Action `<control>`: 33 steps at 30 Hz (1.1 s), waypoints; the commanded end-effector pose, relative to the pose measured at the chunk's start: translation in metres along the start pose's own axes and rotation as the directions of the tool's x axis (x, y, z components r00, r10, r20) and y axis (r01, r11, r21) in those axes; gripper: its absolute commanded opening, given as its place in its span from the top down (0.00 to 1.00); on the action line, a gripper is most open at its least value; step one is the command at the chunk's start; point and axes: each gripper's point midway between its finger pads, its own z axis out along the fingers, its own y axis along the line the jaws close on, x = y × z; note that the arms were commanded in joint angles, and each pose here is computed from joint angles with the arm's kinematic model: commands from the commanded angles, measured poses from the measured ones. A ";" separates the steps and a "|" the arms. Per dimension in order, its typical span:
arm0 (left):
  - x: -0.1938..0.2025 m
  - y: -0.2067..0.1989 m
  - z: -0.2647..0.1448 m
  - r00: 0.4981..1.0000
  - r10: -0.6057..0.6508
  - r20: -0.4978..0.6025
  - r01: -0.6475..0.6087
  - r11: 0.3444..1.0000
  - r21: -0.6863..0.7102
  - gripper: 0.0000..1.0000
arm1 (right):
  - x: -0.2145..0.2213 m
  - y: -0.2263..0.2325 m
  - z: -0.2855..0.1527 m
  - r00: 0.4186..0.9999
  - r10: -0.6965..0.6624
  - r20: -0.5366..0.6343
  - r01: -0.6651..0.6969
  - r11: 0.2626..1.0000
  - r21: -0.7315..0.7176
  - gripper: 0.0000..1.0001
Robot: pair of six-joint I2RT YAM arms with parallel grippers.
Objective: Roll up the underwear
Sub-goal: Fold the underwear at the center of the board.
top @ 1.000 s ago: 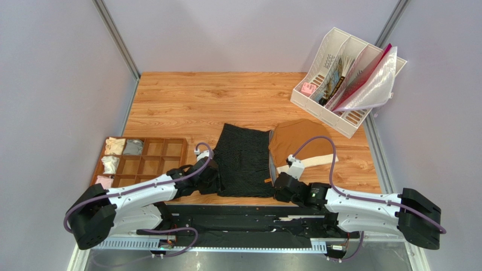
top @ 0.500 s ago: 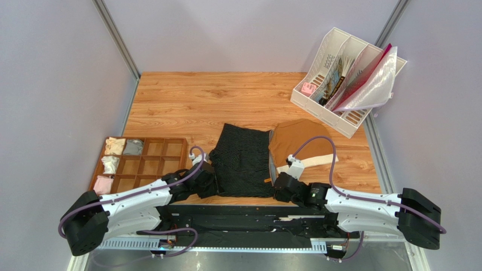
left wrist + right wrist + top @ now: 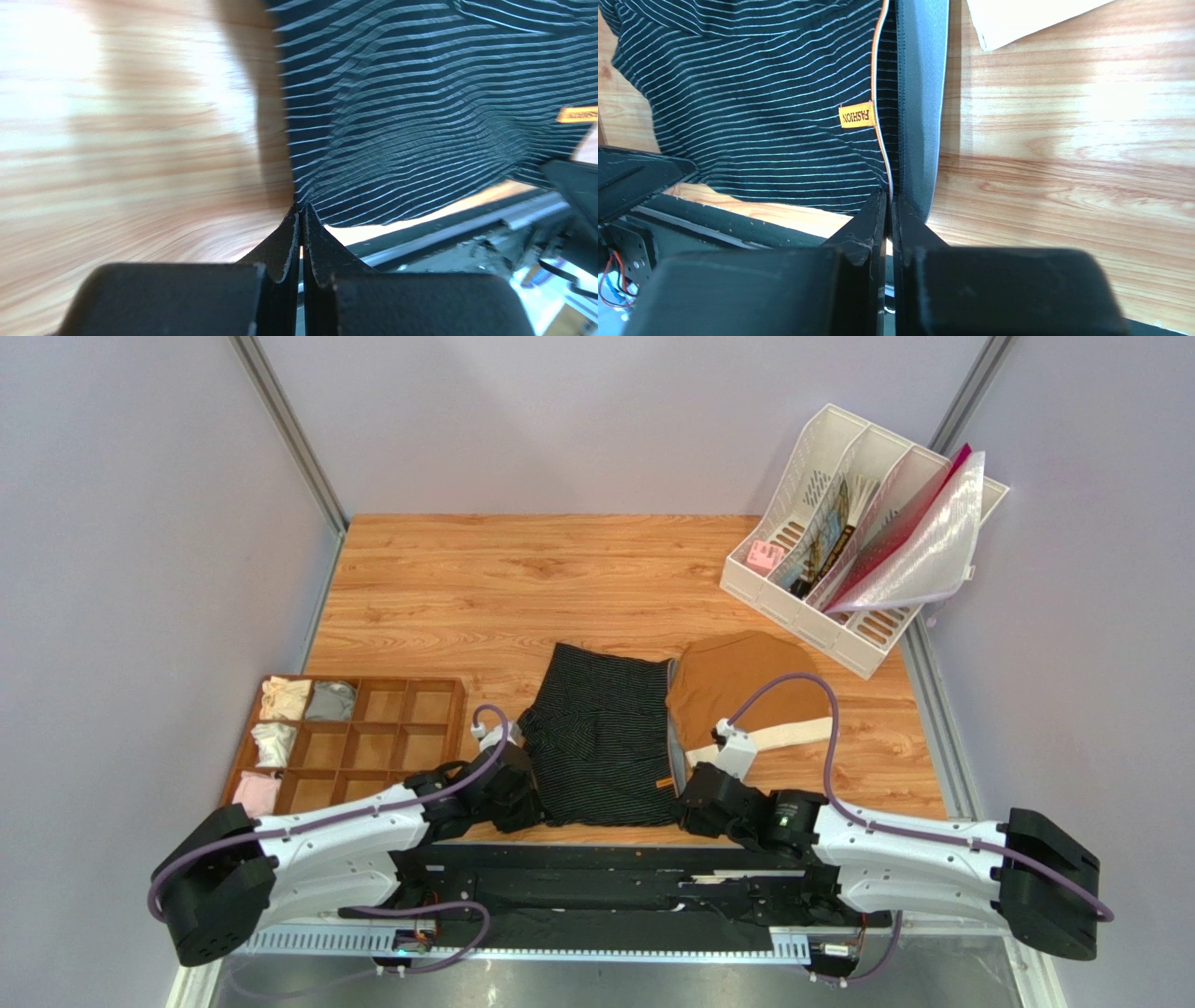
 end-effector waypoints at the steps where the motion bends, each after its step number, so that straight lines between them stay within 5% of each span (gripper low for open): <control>1: -0.006 0.033 -0.013 0.998 0.021 0.063 -0.013 0.993 -0.121 1.00 | -0.017 0.006 -0.013 0.997 -0.067 0.044 0.068 0.998 -0.008 0.66; 3: -0.009 0.041 -0.017 0.996 0.035 0.081 -0.023 0.989 -0.148 1.00 | -0.041 0.022 -0.022 0.988 -0.096 0.123 0.100 0.995 -0.024 0.46; 5: -0.005 0.043 -0.016 0.997 0.036 0.066 -0.026 0.989 -0.146 1.00 | -0.071 0.026 -0.026 0.974 -0.138 0.181 0.142 0.990 -0.008 0.42; 17: 0.004 0.046 -0.016 0.999 0.020 0.039 -0.015 0.992 -0.125 1.00 | -0.214 0.081 0.040 0.942 -0.144 0.302 0.214 0.953 -0.215 0.48; 24: 0.007 0.047 -0.018 1.000 0.007 0.030 -0.003 0.994 -0.111 1.00 | -0.217 0.074 0.110 0.958 -0.200 0.207 0.235 0.959 -0.160 0.51; 33: 0.008 0.048 -0.017 1.000 0.004 0.029 -0.001 0.993 -0.115 1.00 | -0.214 0.048 0.121 0.956 -0.231 0.179 0.240 0.970 -0.033 0.52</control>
